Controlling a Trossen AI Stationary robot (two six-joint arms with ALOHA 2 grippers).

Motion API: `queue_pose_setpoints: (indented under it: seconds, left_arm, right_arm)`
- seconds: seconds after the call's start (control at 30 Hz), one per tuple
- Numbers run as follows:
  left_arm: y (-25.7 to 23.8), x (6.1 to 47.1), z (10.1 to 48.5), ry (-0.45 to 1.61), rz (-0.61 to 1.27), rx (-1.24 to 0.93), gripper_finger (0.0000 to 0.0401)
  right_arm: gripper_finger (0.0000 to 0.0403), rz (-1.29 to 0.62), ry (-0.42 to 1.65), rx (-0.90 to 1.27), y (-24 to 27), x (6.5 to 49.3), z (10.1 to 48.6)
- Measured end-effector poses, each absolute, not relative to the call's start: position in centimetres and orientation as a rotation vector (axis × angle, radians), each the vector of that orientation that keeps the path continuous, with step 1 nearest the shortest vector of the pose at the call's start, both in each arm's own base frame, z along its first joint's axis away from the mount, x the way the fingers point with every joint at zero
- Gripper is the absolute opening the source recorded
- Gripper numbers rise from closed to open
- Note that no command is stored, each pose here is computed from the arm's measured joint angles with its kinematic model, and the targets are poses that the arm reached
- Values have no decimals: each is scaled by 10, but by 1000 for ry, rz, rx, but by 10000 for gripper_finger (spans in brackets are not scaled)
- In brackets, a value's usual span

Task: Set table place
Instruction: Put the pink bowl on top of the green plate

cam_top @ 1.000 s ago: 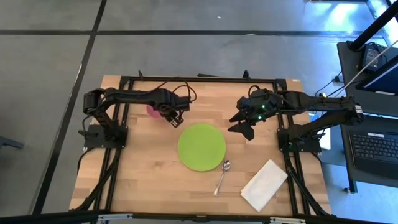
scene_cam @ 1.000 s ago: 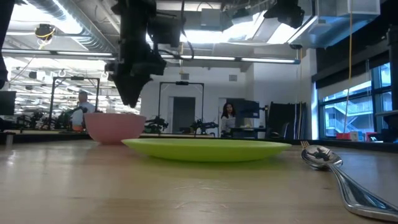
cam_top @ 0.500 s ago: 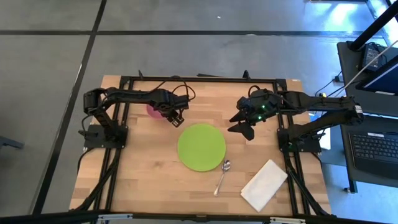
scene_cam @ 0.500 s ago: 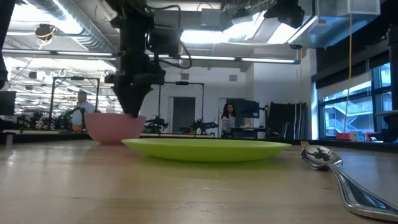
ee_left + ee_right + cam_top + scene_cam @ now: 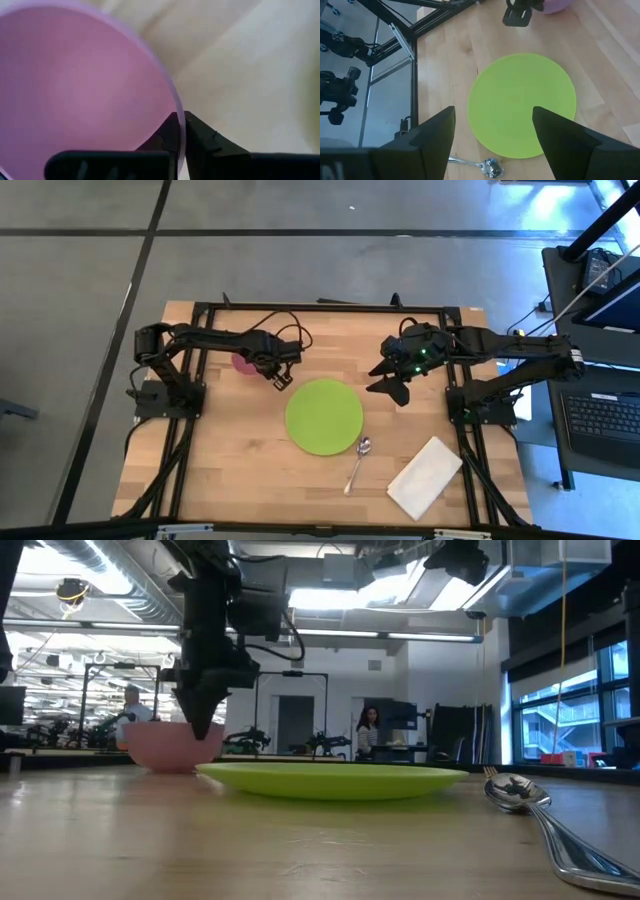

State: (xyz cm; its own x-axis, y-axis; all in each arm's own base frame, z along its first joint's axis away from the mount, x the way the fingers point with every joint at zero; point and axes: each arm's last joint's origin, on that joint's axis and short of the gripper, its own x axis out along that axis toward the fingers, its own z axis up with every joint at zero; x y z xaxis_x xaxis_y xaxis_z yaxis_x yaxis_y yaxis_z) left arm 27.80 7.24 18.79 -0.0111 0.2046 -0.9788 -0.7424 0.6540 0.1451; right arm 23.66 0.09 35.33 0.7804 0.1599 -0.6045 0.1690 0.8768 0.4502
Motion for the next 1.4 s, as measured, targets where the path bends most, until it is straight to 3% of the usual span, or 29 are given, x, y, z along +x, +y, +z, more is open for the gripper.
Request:
queue_pose_setpoints:
  seconds: [0.17, 0.47, 0.57, 0.73, 0.93, 1.4]
  left_arm:
    - [57, 290, 202, 1370, 734, -497, 5]
    - [-8, 333, 290, 1110, 486, -428, 3]
    - [-31, 345, 304, 1081, 435, -425, 3]
    - [-64, 381, 294, 1110, 348, -385, 2]
    - [-83, 421, 258, 1296, 286, -289, 2]
    - [-105, 448, 238, 1320, 227, -243, 2]
  right_arm:
    - [268, -34, 680, 496, 0, 237, 353]
    - [268, -171, 712, 418, -4, 230, 349]
    - [268, -211, 702, 379, -7, 220, 353]
    - [268, -275, 648, 378, -19, 199, 365]
    - [268, -303, 567, 392, -25, 177, 378]
    - [268, -287, 544, 363, -23, 157, 385]
